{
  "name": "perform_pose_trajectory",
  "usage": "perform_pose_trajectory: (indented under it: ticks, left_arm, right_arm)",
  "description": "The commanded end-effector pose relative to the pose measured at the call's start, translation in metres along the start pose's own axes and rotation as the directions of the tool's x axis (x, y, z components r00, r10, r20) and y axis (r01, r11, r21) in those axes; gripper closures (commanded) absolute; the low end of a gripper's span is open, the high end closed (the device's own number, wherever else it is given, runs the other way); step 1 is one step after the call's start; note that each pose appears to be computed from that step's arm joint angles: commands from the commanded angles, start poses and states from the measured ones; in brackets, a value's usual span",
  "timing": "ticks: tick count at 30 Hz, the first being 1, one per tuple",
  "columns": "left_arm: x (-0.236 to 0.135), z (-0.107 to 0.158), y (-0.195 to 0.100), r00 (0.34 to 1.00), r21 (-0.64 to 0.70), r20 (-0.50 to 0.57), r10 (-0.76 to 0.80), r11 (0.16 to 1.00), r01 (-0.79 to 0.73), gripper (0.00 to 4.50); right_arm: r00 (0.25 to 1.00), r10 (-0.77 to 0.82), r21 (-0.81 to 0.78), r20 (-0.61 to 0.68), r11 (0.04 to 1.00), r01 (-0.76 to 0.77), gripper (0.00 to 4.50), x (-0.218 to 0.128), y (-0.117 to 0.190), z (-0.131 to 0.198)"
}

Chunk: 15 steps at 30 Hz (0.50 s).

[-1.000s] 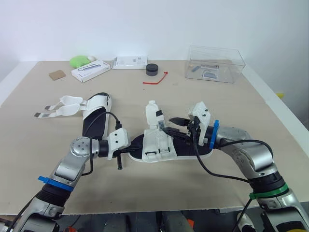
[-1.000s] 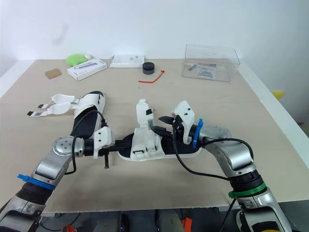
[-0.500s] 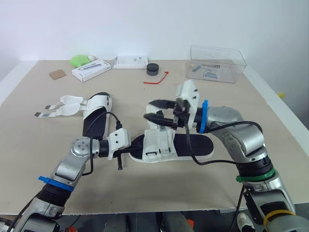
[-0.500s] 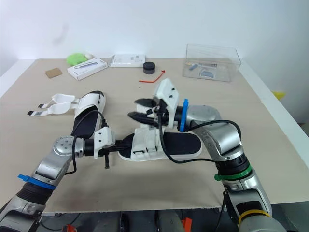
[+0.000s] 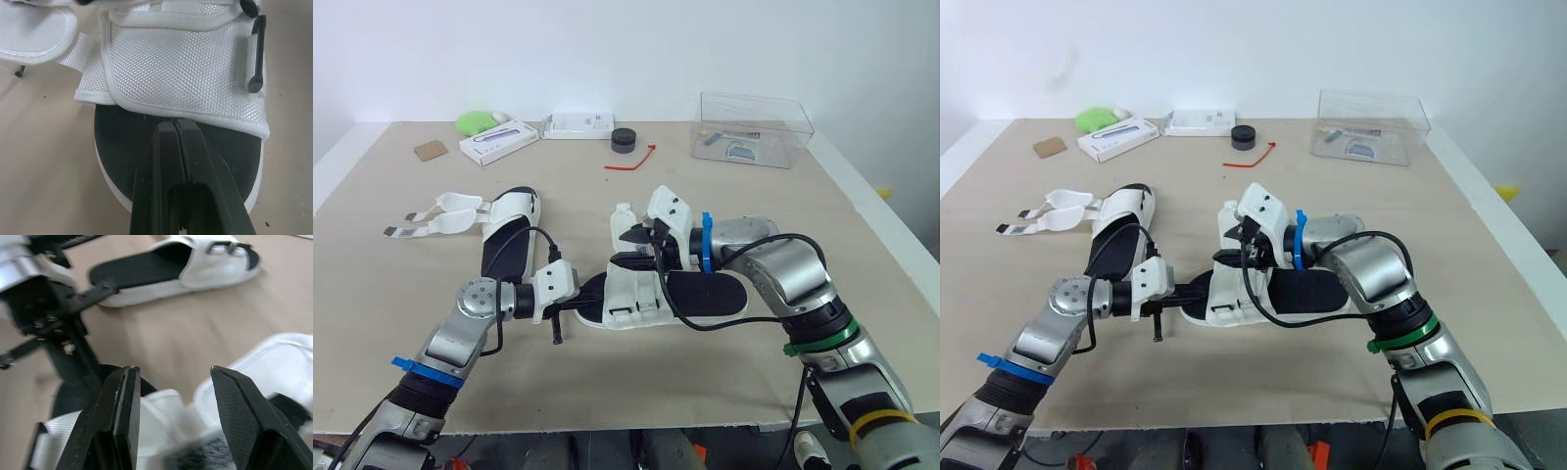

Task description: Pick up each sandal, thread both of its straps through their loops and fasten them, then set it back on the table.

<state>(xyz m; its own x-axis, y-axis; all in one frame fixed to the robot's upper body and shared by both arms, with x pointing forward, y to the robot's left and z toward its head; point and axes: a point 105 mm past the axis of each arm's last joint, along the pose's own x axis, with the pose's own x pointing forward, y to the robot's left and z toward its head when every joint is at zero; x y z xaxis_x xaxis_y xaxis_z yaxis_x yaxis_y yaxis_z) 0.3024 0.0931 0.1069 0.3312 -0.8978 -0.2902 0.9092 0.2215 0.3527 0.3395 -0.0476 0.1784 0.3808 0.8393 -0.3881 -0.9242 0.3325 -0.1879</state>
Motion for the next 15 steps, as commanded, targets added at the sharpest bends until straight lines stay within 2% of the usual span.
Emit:
perform_pose_trajectory:
  ticks: [1, 2, 5, 6, 7, 8, 10, 15]
  left_arm:
    - [-0.001, -0.004, -0.002, 1.0, 0.003, -0.018, 0.001, 1.0, -0.001, 4.5]
    - [-0.001, -0.004, -0.003, 1.0, 0.003, -0.019, 0.0, 1.0, 0.0, 4.5]
    - [0.0, -0.004, -0.003, 1.0, 0.003, -0.02, -0.001, 1.0, 0.001, 4.5]
    - [0.0, -0.004, -0.003, 1.0, 0.002, -0.02, -0.001, 1.0, 0.001, 4.5]
    - [0.0, -0.004, -0.003, 1.0, 0.002, -0.019, -0.001, 1.0, 0.001, 4.5]
    - [0.0, -0.004, -0.003, 1.0, 0.001, -0.019, -0.001, 1.0, 0.001, 4.5]
    - [0.0, -0.004, -0.003, 1.0, 0.001, -0.018, -0.002, 1.0, 0.002, 4.5]
    - [0.002, -0.004, -0.004, 1.0, -0.001, -0.016, -0.007, 1.0, 0.007, 4.5]
  right_arm:
    - [0.999, -0.003, 0.04, 0.045, 0.999, 0.001, 1.97, -0.01, -0.004, 0.017]
    - [0.998, 0.005, 0.06, 0.056, 0.998, -0.008, 1.97, -0.011, -0.003, 0.019]
    - [0.997, 0.009, 0.08, 0.075, 0.997, -0.015, 2.78, -0.014, -0.003, 0.023]
    - [0.997, 0.004, 0.085, 0.08, 0.996, -0.011, 2.78, -0.015, -0.004, 0.023]
    - [0.997, -0.002, 0.093, 0.083, 0.996, -0.006, 3.45, -0.016, -0.005, 0.023]
    - [0.997, -0.007, 0.101, 0.082, 0.995, -0.002, 3.67, -0.016, -0.006, 0.023]
    - [0.997, -0.02, 0.14, 0.069, 0.99, 0.01, 4.47, -0.018, -0.008, 0.018]
    - [1.0, -0.03, 0.17, 0.001, 0.985, 0.03, 4.47, -0.015, -0.011, 0.002]
